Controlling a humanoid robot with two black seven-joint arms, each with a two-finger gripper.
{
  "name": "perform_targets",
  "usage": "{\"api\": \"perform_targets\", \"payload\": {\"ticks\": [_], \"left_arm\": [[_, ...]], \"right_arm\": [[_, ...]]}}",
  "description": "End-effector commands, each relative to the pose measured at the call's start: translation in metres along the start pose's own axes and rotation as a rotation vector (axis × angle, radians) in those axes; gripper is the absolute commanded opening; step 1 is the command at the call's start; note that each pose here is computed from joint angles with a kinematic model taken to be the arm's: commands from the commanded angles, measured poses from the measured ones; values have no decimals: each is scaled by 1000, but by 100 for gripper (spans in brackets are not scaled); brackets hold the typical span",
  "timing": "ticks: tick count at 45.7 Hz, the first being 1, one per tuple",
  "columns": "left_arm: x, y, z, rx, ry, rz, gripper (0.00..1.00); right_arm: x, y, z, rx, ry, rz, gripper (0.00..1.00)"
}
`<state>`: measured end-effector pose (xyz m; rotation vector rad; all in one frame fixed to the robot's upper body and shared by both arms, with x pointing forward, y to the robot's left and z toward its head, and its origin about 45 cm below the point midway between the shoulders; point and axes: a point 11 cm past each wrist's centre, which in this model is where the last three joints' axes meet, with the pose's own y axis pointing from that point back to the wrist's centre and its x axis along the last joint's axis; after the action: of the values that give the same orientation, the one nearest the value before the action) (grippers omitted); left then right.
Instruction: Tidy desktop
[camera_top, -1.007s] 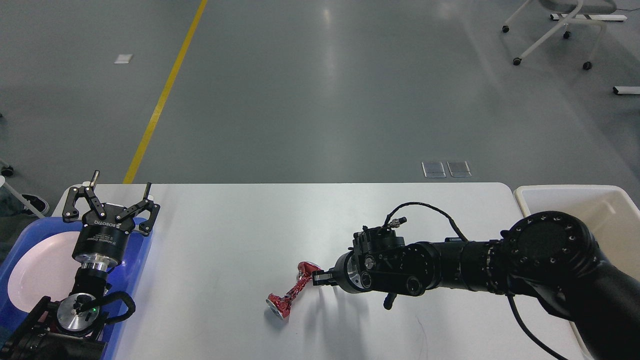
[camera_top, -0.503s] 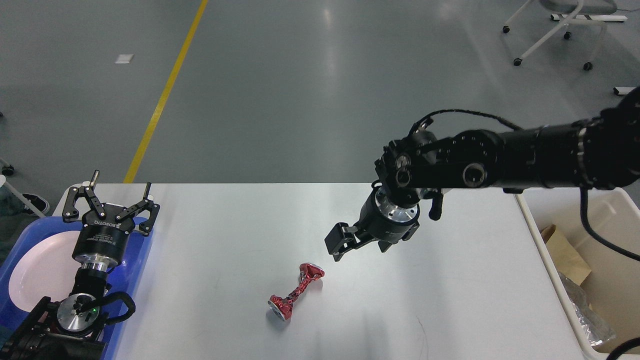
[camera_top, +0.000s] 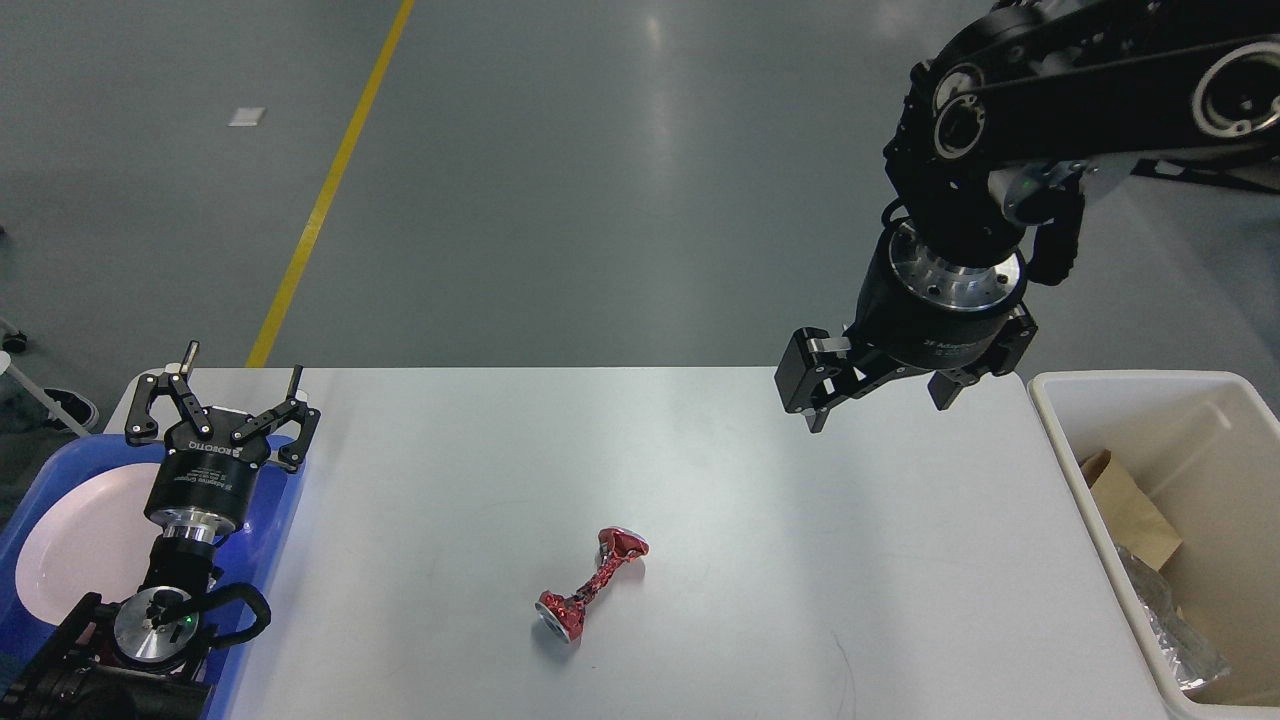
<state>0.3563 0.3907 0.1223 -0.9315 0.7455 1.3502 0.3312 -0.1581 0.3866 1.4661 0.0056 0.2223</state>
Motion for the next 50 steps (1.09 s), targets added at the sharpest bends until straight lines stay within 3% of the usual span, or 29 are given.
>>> {"api": "perform_targets", "payload": {"ticks": [1,11,18,28,39,45,50], "left_arm": [[0,0,0,-1,0,0,96],[0,0,0,-1,0,0,96],[0,0,0,1,0,0,96],[0,0,0,-1,0,0,96],[0,0,0,-1,0,0,96],[0,0,0,1,0,0,96],[0,0,0,-1,0,0,96]], "right_arm": [[-1,16,10,-36,-45,25,100],[-2,14,3,-1,-58,18,100],[-4,-12,-22,157,-208,-64,100],[-5,-67,-60,276,-428,-140,100],[-34,-148,-110,345,-673,-221,100],[-30,-185,-137,453,-820,-290,100],[-30,-219,-155,468,-878,-296,100]]}}
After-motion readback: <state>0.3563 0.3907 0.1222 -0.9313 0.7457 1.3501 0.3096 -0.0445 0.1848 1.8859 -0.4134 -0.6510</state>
